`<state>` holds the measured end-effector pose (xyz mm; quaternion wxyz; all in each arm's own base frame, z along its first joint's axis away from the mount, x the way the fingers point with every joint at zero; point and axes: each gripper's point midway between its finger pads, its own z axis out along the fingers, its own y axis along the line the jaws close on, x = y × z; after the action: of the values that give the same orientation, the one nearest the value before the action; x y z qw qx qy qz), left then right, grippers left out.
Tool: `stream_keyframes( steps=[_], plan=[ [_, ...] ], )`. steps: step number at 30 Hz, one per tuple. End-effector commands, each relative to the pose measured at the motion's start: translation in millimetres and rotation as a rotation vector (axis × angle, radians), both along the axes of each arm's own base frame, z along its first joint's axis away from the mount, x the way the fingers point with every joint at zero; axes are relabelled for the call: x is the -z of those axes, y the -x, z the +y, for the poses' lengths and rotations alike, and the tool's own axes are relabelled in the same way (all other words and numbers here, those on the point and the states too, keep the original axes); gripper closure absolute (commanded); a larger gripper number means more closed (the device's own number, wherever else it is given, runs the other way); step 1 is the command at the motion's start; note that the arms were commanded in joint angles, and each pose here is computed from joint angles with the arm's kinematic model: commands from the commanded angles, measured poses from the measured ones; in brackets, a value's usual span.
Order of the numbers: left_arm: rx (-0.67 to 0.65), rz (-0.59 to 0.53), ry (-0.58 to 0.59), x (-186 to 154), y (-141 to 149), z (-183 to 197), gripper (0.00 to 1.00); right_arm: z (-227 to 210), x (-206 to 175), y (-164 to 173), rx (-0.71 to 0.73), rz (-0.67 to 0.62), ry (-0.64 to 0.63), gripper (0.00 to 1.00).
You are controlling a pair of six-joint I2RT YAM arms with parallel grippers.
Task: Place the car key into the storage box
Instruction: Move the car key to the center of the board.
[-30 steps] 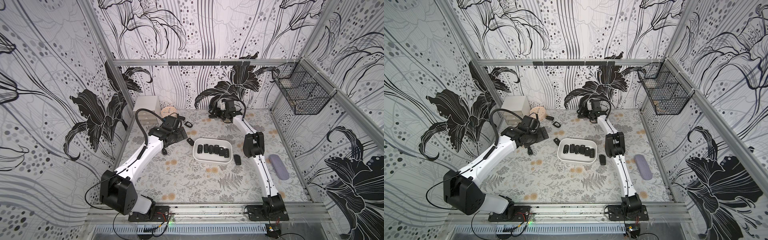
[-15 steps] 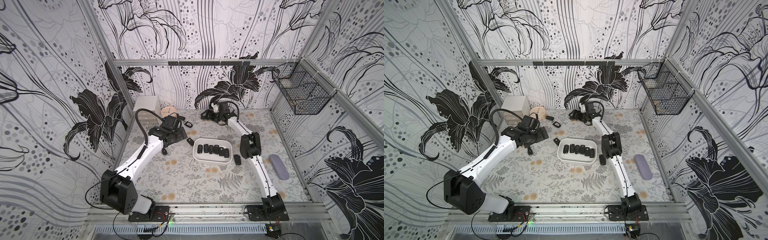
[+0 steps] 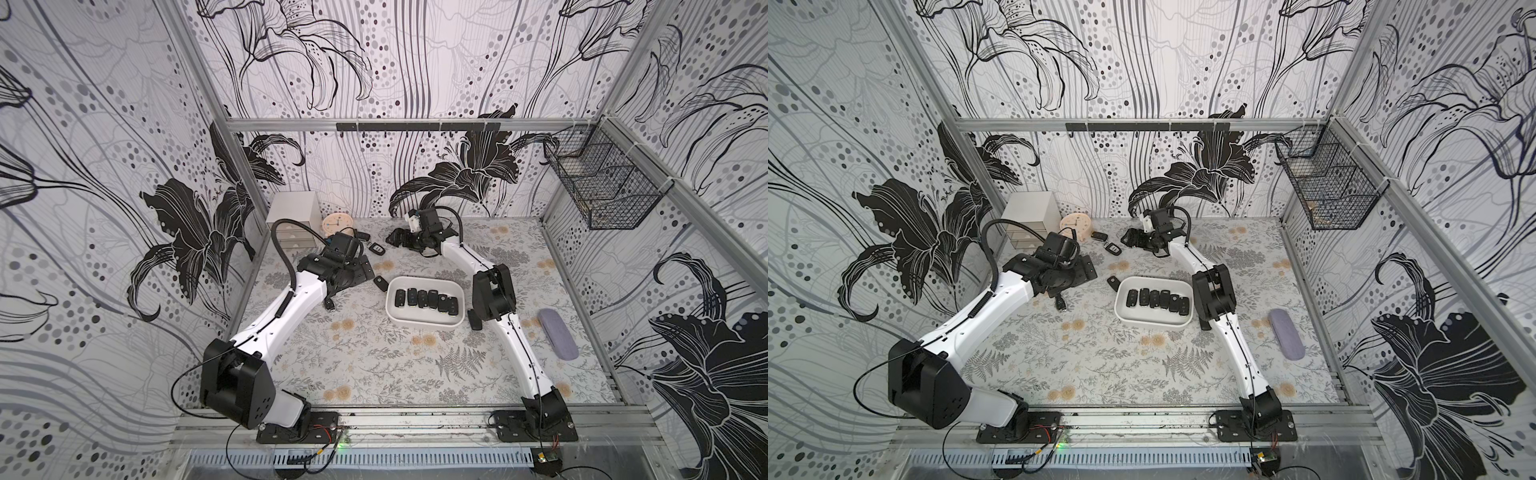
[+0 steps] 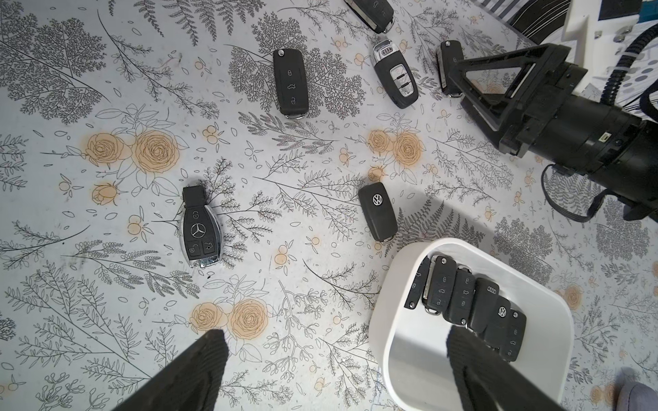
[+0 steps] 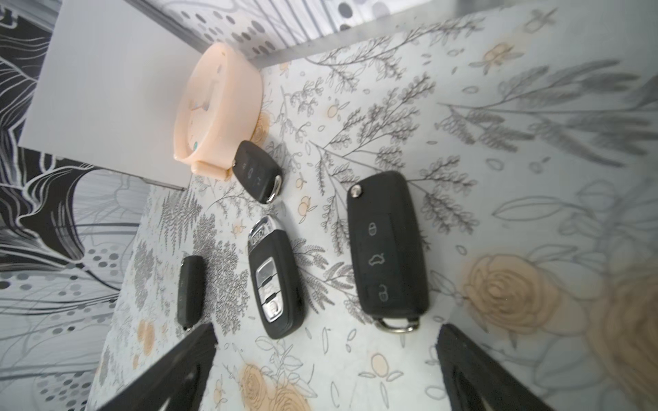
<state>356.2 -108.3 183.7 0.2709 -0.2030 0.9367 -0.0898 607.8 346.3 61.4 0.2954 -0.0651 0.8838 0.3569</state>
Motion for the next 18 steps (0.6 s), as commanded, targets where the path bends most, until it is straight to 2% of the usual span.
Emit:
stream_keyframes(
  steps=[1, 5, 10, 14, 18],
  plan=[
    [-0.003, -0.021, 0.01, -5, 0, 3, 0.01, -23, -3, -14, 0.122, -0.011, 0.052, 0.0],
    [-0.008, -0.013, -0.003, -8, 5, 8, 0.01, -17, 8, -30, 0.182, -0.009, -0.022, 0.0],
    [-0.018, 0.001, -0.021, -9, 13, 14, 0.01, -2, 13, -41, 0.186, -0.01, -0.123, 0.0],
    [-0.026, 0.016, -0.027, -7, 18, 17, 0.01, 15, 16, -33, 0.135, -0.001, -0.159, 0.0],
    [-0.03, 0.023, -0.023, -4, 19, 17, 0.01, 39, 22, -13, 0.067, 0.0, -0.131, 0.0]
  ],
)
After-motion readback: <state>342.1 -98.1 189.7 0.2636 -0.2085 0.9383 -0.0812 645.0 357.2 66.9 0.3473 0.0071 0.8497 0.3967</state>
